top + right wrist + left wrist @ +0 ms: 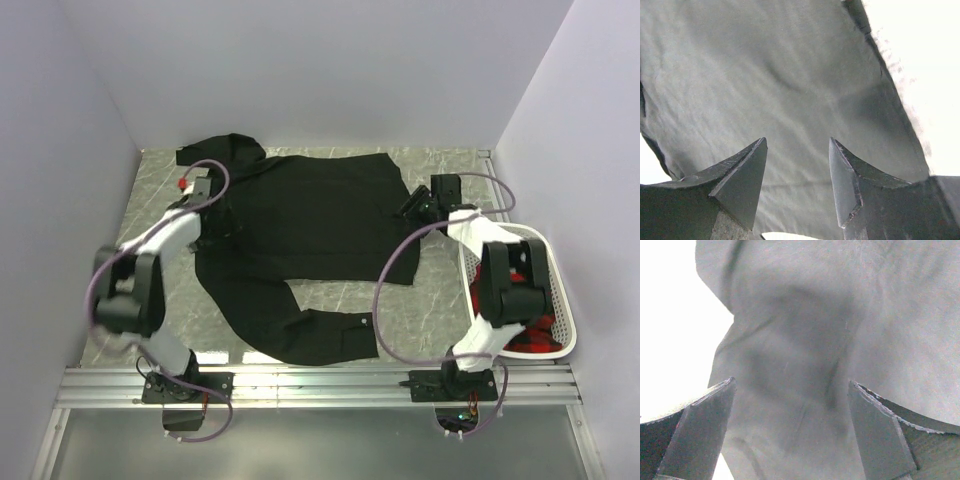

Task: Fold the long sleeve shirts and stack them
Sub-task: Flatten the shirt out, then fold the shirt

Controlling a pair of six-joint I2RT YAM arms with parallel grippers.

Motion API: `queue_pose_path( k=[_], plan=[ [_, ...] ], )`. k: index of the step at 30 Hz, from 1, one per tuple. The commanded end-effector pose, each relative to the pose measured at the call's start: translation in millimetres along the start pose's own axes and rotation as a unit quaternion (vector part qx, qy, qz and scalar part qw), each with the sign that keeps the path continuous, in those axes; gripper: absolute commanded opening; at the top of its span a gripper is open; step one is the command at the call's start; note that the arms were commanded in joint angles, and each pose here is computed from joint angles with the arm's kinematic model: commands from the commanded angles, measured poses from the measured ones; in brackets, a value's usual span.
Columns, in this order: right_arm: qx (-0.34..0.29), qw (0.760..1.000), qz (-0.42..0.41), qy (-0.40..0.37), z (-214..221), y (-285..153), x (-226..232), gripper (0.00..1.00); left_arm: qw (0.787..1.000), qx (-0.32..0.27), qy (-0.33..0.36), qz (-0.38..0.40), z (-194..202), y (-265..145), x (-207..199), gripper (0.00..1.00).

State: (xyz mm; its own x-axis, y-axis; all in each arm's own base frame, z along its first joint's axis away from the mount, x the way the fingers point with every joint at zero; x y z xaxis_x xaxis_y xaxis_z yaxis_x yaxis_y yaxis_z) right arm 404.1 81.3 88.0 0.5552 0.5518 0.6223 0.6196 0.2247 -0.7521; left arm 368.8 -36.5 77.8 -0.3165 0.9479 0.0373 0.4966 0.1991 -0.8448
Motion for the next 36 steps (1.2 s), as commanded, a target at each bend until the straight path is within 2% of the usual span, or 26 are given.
queue_pose_path(
  k=[1, 3, 8, 12, 17, 25, 31, 36],
  plan=[
    [-0.047, 0.997, -0.018, -0.052, -2.9, -40.1, 10.4, 0.60, 0.994, -0.087, -0.060, 0.011, -20.1, -52.2, 14.2, 0.99],
    [-0.067, 0.995, -0.028, -0.064, -2.1, -59.3, 13.3, 0.61, 0.991, -0.105, -0.082, 0.017, -16.4, -70.2, 23.0, 0.99],
    [-0.073, 0.993, -0.036, -0.090, 19.6, -87.9, -4.4, 0.61, 0.987, -0.072, -0.138, 0.039, 37.2, -64.9, 40.7, 0.99],
    [-0.061, 0.993, -0.041, -0.092, 34.6, -98.9, -20.3, 0.61, 0.977, -0.051, -0.192, 0.072, 57.2, -62.2, 50.4, 0.98],
    [-0.056, 0.993, -0.035, -0.095, 50.5, -104.2, -46.2, 0.61, 0.975, -0.049, -0.207, 0.062, 66.5, -52.7, 59.5, 0.98],
    [-0.054, 0.993, -0.040, -0.100, 54.4, -106.6, -50.2, 0.61, 0.975, -0.018, -0.213, 0.060, 67.2, -31.8, 52.8, 0.93],
    [-0.045, 0.993, -0.043, -0.100, 55.8, -104.0, -48.1, 0.61, 0.977, 0.012, -0.207, 0.049, 77.2, -20.8, 52.1, 0.86],
    [-0.040, 0.993, -0.044, -0.102, 56.2, -101.6, -47.2, 0.61, 0.978, 0.030, -0.201, 0.043, 84.9, -15.1, 52.1, 0.66]
  ],
)
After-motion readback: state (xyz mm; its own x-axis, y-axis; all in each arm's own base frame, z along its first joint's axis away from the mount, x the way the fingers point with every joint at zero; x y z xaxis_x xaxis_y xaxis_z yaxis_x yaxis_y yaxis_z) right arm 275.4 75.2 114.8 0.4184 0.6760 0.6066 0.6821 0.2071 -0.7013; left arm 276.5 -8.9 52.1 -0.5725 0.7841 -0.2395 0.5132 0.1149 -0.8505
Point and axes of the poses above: each gripper's point midway between its finger pads, its own y axis out along the fingers, its own x axis along the line the jaws close on, z = x × y, the point moved 3 cm from there along -y, back along the fingers, and after that the axes turned 11 degrees about y, right-handed, at the moved point
